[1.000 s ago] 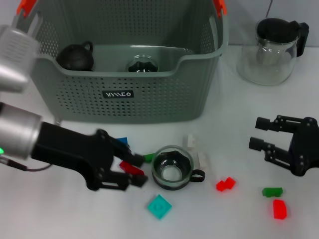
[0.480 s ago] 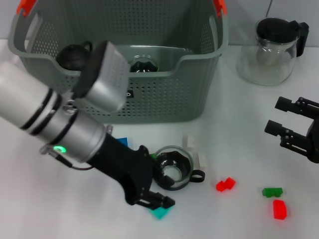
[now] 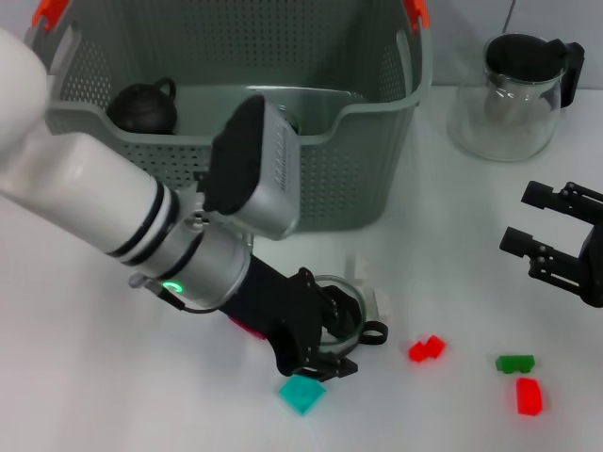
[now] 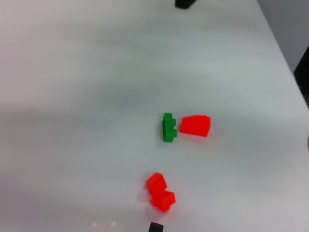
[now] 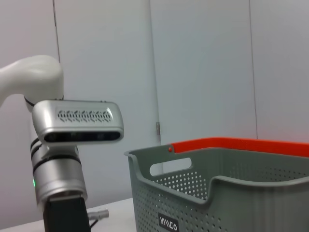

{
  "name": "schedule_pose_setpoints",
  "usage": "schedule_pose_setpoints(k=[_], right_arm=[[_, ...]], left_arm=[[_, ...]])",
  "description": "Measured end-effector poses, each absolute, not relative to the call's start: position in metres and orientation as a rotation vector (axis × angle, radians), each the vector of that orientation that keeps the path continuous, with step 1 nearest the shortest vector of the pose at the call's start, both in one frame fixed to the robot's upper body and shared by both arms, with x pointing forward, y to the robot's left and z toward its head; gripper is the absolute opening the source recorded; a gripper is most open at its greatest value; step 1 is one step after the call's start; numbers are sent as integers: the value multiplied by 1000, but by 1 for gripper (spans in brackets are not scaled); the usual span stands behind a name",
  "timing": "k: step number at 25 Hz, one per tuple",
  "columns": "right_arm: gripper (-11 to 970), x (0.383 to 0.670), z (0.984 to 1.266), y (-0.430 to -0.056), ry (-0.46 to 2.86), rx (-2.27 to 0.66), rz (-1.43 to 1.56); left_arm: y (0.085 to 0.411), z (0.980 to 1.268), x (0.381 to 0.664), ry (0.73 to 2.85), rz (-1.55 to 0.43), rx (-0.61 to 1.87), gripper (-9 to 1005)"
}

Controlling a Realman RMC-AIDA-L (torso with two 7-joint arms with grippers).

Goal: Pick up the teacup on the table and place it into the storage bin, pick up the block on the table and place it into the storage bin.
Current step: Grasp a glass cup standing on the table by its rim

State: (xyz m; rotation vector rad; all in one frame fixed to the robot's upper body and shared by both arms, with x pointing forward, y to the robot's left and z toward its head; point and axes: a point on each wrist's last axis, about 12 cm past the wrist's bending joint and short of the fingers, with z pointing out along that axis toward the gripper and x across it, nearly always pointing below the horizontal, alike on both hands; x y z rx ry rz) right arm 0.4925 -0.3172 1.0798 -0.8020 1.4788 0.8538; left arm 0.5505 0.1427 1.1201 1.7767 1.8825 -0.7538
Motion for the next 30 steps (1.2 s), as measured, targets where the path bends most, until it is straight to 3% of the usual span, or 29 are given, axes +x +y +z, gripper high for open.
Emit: schedule_pose_setpoints(k=[14,30], right_arm=[[686,490,1080,-321,1479,-789,856],[685,489,1080,-320,1474,-787,858]], left_arm=[[148,1111,538,1956,-823,1846,409],[135,1099,536,1959,-721,1907,405]])
